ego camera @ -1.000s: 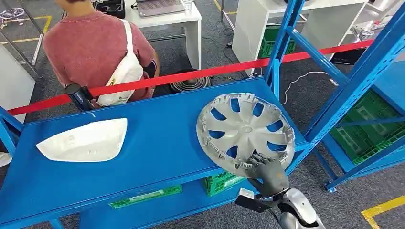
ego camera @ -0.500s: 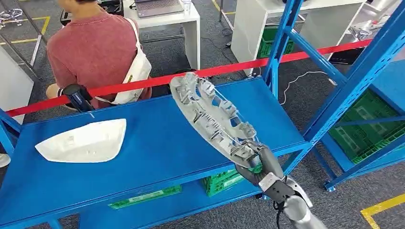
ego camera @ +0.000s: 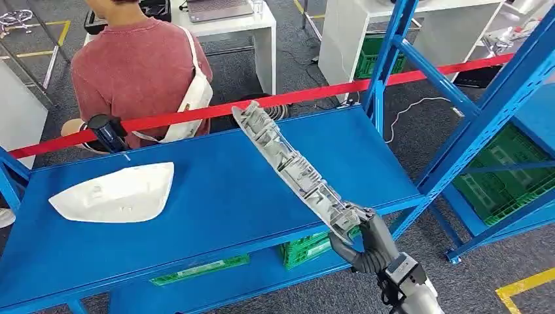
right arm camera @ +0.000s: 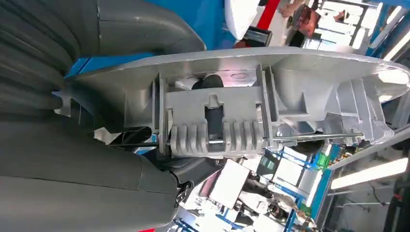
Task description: Take the parts from the cabinet and place them on the table.
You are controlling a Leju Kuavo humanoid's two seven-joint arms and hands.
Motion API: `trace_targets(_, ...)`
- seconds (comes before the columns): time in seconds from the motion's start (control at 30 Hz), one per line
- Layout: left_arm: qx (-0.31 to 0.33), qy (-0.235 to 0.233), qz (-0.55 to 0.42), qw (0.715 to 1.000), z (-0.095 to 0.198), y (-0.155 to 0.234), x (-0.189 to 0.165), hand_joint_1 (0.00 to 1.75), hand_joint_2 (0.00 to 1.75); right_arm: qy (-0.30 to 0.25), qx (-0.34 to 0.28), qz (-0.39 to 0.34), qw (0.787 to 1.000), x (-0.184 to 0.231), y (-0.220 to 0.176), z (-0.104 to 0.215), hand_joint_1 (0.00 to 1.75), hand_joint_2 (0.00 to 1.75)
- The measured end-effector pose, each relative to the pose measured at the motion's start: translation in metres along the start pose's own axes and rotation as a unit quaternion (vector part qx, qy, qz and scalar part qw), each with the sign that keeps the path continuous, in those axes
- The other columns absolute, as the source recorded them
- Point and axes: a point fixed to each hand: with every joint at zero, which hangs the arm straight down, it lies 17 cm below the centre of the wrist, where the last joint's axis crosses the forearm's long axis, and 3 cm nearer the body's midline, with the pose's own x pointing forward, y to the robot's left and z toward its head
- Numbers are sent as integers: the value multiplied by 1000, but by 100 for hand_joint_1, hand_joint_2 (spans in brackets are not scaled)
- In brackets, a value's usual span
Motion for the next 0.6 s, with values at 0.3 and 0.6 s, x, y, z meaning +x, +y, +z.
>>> trace_targets(0.3, 0, -1, 0, 1000, -1, 0, 1, 0, 175, 0, 0, 0, 1000, 1, 0, 1, 175, 175)
trace_targets(0.6, 21, 5, -2, 1000, -3, 9, 2, 0, 175, -5, 1, -2, 1000, 2, 1, -1, 175, 175)
